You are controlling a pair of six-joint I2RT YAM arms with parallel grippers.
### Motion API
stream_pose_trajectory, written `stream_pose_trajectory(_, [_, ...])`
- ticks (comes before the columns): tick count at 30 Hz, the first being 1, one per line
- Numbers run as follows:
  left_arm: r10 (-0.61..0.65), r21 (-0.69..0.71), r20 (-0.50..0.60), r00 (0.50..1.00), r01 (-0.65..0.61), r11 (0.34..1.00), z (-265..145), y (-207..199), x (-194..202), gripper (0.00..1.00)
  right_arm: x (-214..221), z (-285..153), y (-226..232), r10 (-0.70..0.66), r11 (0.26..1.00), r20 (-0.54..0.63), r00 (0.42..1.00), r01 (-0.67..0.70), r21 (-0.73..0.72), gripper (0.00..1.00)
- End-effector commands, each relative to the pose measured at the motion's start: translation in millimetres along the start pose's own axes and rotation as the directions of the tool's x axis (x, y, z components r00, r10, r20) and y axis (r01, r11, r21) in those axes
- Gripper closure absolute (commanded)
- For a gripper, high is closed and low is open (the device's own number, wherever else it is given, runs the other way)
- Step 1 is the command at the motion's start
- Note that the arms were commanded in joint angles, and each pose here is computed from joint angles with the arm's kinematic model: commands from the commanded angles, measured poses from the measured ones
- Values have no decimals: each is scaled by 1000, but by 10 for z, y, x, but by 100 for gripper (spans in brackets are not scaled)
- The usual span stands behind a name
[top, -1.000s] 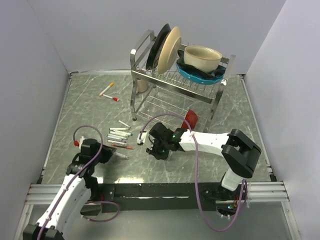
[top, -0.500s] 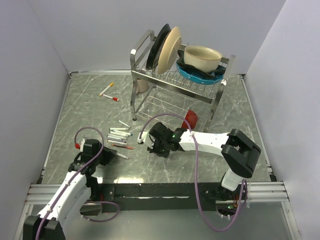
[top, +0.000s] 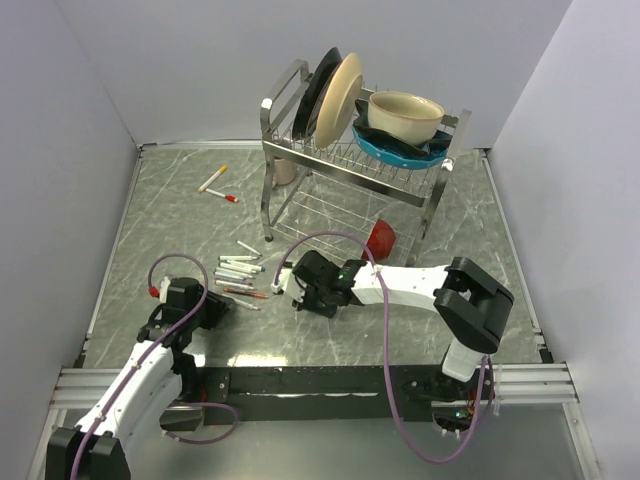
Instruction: Open the pen caps
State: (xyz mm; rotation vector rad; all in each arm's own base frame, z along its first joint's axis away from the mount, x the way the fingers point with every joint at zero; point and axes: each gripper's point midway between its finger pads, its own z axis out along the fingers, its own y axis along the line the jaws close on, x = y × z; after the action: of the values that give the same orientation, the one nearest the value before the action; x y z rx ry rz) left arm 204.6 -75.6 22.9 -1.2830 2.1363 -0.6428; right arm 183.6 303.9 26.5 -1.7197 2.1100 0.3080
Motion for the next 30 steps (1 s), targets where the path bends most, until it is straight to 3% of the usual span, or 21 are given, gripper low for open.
stream_pose_trajectory(1, [-13,8,33,999,13,1000,17,-33,-68,61,-99,-2,-49,-27,999,-2,1000,27,31,74])
stream_pose_trajectory(16, [-17,8,33,999,17,1000,7,-54,-75,59,-83,18,-63,-28,999,-17,999,28,44,68])
stream_pose_trajectory(19, [-19,18,28,999,19,1000,-22,-105,-77,54,-104,-13,-71,-30,998,-10,1000,30,48,68])
stream_pose_trajectory(24, [4,36,50,999,-6,999,-166,-268,-163,35,-237,-230,-110,-49,996,48,998,45,73,66])
stream_pose_trajectory(30, [47,93,172,984,-63,994,-459,-703,-486,24,-346,-534,-137,-95,993,117,989,86,85,54])
